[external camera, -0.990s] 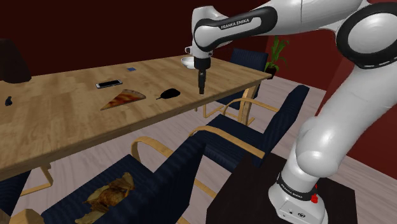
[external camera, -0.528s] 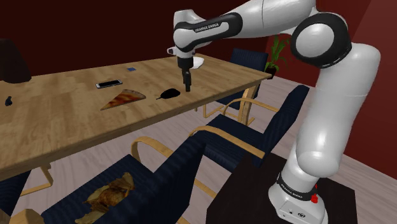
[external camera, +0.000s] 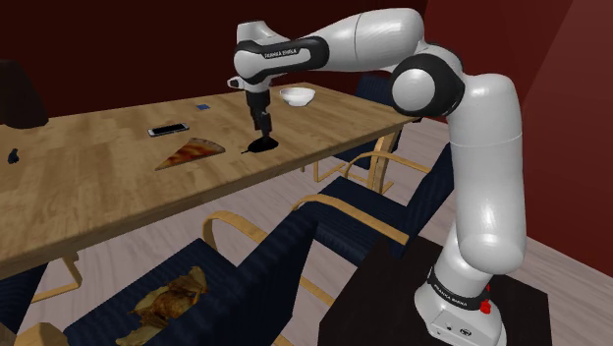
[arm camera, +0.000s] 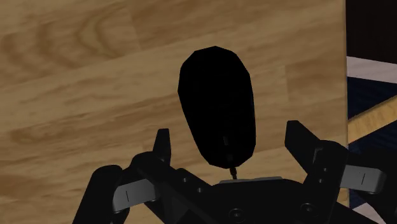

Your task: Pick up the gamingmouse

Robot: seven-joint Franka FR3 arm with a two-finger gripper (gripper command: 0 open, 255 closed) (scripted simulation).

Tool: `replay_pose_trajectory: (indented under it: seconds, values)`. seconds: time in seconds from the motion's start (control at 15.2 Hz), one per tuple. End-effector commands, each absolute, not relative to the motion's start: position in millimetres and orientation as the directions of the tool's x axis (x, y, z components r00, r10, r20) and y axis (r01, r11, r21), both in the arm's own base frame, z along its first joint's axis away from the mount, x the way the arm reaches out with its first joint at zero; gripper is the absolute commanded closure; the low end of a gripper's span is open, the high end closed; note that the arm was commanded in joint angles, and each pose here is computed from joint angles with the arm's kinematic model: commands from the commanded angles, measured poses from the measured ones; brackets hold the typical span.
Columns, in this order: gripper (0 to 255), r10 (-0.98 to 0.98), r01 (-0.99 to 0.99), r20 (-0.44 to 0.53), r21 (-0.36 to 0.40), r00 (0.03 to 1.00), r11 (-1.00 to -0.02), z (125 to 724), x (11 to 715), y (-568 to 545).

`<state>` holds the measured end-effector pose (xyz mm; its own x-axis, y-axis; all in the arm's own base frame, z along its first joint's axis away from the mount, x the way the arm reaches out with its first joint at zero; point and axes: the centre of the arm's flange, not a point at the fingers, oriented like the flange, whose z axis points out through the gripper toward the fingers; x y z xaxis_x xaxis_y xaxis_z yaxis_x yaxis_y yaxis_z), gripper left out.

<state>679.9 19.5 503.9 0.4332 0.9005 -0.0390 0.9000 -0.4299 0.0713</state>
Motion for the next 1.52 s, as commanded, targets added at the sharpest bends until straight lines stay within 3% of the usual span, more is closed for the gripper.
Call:
replay_pose_trajectory:
  seconds: [0.0, 0.53, 0.59, 1.45]
  values:
    - [0, 0.909, 0.908, -0.039, 0.072, 0.415, -0.412, 496, 684, 22]
    - [0, 0.909, 0.908, -0.039, 0.072, 0.415, -0.412, 462, 684, 22]
    - [255, 0.909, 0.908, -0.039, 0.072, 0.415, -0.412, 461, 684, 22]
    - [255, 0.909, 0.908, -0.039, 0.072, 0.415, -0.412, 483, 684, 22]
